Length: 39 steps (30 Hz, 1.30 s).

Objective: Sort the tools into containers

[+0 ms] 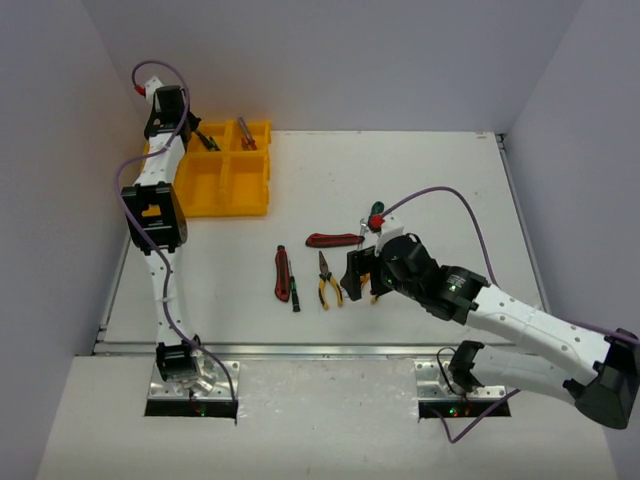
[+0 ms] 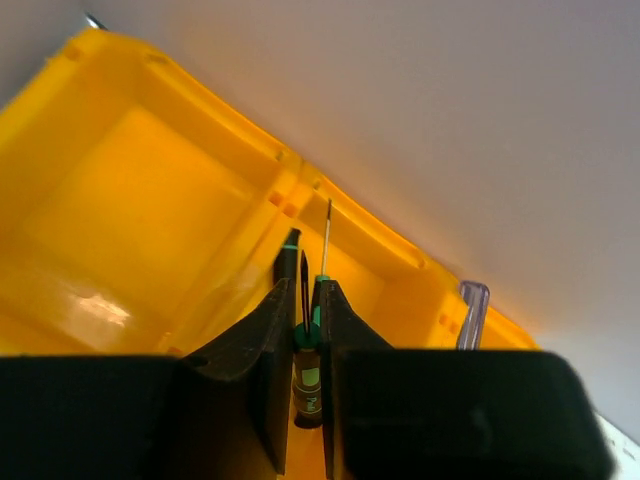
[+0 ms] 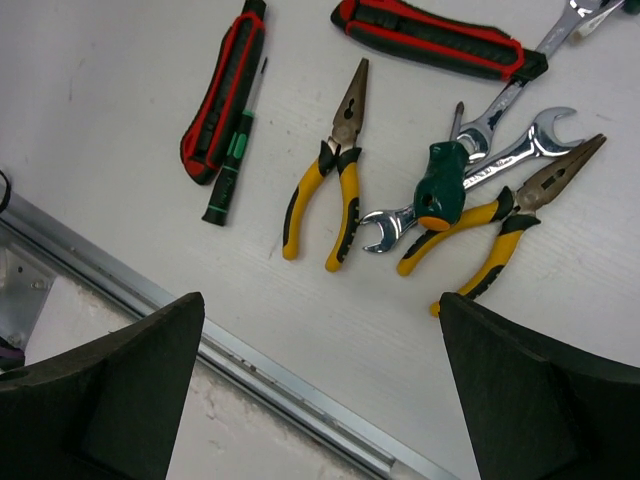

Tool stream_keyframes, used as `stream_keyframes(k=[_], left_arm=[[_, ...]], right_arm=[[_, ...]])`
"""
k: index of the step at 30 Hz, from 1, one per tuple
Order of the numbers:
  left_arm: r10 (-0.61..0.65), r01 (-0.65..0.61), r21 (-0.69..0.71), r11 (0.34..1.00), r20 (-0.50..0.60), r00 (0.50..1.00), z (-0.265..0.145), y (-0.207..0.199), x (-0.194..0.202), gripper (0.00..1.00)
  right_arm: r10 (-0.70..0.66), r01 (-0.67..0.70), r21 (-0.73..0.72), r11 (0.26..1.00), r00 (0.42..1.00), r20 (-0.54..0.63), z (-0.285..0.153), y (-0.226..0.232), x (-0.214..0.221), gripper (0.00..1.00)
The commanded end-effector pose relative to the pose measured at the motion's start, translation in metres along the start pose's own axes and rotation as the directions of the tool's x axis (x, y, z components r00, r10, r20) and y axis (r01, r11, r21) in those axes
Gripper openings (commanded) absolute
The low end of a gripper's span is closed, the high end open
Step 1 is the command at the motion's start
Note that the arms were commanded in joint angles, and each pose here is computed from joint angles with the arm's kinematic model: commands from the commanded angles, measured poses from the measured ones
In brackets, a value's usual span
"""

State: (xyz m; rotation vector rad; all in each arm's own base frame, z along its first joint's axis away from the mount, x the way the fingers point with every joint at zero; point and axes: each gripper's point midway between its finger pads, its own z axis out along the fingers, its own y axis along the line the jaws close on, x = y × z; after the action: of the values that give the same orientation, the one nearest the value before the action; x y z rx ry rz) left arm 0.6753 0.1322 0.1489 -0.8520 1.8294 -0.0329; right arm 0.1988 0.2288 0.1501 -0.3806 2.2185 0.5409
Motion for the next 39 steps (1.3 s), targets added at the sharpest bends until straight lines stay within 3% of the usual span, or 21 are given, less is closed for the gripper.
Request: stream_keyframes(k=[1,3,5,6,8,9,12,15,18,20,21,24,27,31,39], left_arm=[[-0.052,0.052,0.148,0.988,-0.001,0.999,-0.012,-0.038,-0.017,0.28],[-0.06,0.064,0.137,0.989,-0.035,0.998,-0.014,-0.037,-0.01,0.52],[-0.067,0.074,0.151,0.986,-0.056,0.996,-0.023,-0.043,-0.014,0.69],[-0.077,0.084,0.169,0.982,-0.052,0.996,-0.035,-0.05,-0.026,0.78],[-0.091,0.097,0.207,0.974,-0.034,0.995,-0.062,-0.063,-0.052,0.87],[-0.108,0.106,0.245,0.964,-0.002,0.994,-0.09,-0.075,-0.078,1.0],[-0.146,0.124,0.279,0.952,0.057,0.988,-0.174,-0.087,-0.135,1.0],[-0.186,0.148,0.327,0.933,0.087,0.979,-0.263,-0.082,-0.159,1.0],[-0.218,0.169,0.423,0.89,0.069,0.973,-0.35,-0.061,-0.133,1.0],[-0.251,0.166,0.53,0.832,0.092,0.964,-0.41,-0.044,-0.109,1.0],[-0.248,0.161,0.542,0.825,0.092,0.964,-0.428,-0.032,-0.093,1.0],[-0.164,0.102,0.564,0.819,0.061,0.985,-0.457,-0.011,-0.049,1.0],[-0.022,0.022,0.574,0.819,-0.007,1.0,-0.46,-0.002,-0.005,1.0],[0.075,-0.066,0.495,0.866,0.002,0.997,-0.457,0.027,0.016,1.0],[0.12,-0.086,0.492,0.867,-0.038,0.992,-0.45,0.045,0.053,1.0]], right_arm=[[0.023,-0.023,-0.059,0.998,1.0,-0.011,0.017,0.017,-0.001,0.99],[0.029,-0.031,-0.077,0.997,0.999,-0.031,0.023,0.024,-0.001,0.99],[0.032,-0.036,-0.078,0.996,0.998,-0.054,0.033,0.027,0.001,0.99],[0.026,-0.032,-0.082,0.996,0.998,-0.065,0.039,0.03,0.003,0.99],[0.009,-0.018,-0.093,0.995,0.995,-0.096,0.054,0.036,0.005,0.99],[0.004,-0.018,-0.119,0.993,0.993,-0.115,0.059,0.045,0.004,0.99],[0.018,-0.039,-0.076,0.996,0.968,-0.251,0.091,0.053,0.023,0.99],[0.015,-0.014,0.005,1.0,0.967,-0.252,0.11,0.057,0.022,0.98],[0.033,-0.004,0.113,0.994,0.967,-0.254,0.126,0.054,0.023,0.9],[0.025,0.018,0.154,0.988,0.96,-0.278,0.135,0.055,0.031,0.71],[0.021,0.026,0.162,0.987,0.958,-0.287,0.14,0.056,0.033,0.66],[0.005,0.043,0.149,0.988,0.951,-0.31,0.145,0.067,0.043,0.54],[0.003,0.05,0.15,0.987,0.944,-0.331,0.155,0.075,0.053,0.49],[0.007,0.059,0.179,0.982,0.937,-0.35,0.163,0.077,0.064,0.37],[0.025,0.062,0.198,0.978,0.913,-0.408,0.182,0.075,0.093,0.38]])
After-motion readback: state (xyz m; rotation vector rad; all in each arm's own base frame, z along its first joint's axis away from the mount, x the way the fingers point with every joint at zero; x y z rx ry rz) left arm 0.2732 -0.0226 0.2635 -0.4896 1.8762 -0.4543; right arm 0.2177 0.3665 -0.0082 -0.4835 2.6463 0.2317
